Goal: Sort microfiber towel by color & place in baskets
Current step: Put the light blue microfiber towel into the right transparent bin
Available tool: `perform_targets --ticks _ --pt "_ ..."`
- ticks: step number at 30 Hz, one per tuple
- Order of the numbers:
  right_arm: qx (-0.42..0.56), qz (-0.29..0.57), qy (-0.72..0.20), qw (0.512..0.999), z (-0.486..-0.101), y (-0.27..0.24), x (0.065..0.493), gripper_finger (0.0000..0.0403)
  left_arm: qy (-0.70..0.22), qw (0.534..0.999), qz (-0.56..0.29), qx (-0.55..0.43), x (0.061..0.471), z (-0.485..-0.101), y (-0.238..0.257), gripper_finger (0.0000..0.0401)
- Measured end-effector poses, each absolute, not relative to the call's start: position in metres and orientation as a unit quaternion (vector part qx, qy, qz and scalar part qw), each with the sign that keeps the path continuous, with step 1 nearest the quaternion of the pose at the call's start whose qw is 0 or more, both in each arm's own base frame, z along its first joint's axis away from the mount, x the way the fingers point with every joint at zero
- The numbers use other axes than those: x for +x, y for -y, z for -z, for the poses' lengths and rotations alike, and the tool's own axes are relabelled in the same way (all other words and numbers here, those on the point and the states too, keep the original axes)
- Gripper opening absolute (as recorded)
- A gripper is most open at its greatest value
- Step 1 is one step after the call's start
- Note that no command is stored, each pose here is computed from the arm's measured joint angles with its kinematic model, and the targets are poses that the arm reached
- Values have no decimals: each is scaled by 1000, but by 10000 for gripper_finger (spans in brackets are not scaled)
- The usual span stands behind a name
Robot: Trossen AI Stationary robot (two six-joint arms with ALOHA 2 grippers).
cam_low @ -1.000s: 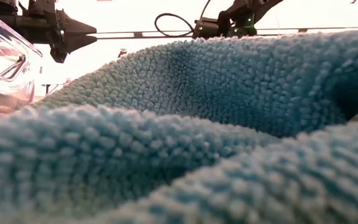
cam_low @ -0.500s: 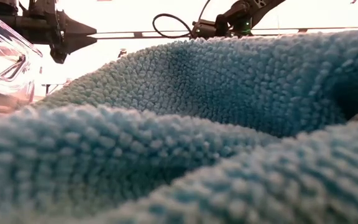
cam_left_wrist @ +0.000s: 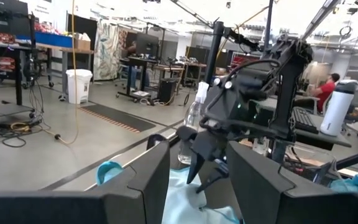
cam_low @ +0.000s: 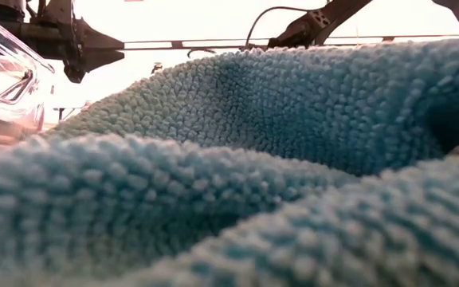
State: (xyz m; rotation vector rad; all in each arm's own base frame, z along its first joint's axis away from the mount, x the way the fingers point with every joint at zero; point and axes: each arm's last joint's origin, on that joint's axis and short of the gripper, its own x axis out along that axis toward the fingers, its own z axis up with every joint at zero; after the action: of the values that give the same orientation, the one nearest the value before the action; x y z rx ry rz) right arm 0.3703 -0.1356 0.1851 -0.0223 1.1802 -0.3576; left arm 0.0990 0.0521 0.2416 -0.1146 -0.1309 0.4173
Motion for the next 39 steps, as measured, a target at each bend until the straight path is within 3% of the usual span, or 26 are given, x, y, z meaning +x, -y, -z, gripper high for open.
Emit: perform_targets --ticks 11,19,24,39 --pt "-5 161 -581 798 -156 137 376 117 64 975 -207 -53 99 -241 -52 144" --pt "-5 161 -578 800 -159 138 379 62 64 975 -207 -53 99 -241 -52 144" --pt "-4 161 -577 801 -169 139 382 13 64 975 -207 -53 99 -242 -52 144" --pt "14 179 -553 814 -235 135 383 9 63 975 -207 -53 99 -241 -52 144"
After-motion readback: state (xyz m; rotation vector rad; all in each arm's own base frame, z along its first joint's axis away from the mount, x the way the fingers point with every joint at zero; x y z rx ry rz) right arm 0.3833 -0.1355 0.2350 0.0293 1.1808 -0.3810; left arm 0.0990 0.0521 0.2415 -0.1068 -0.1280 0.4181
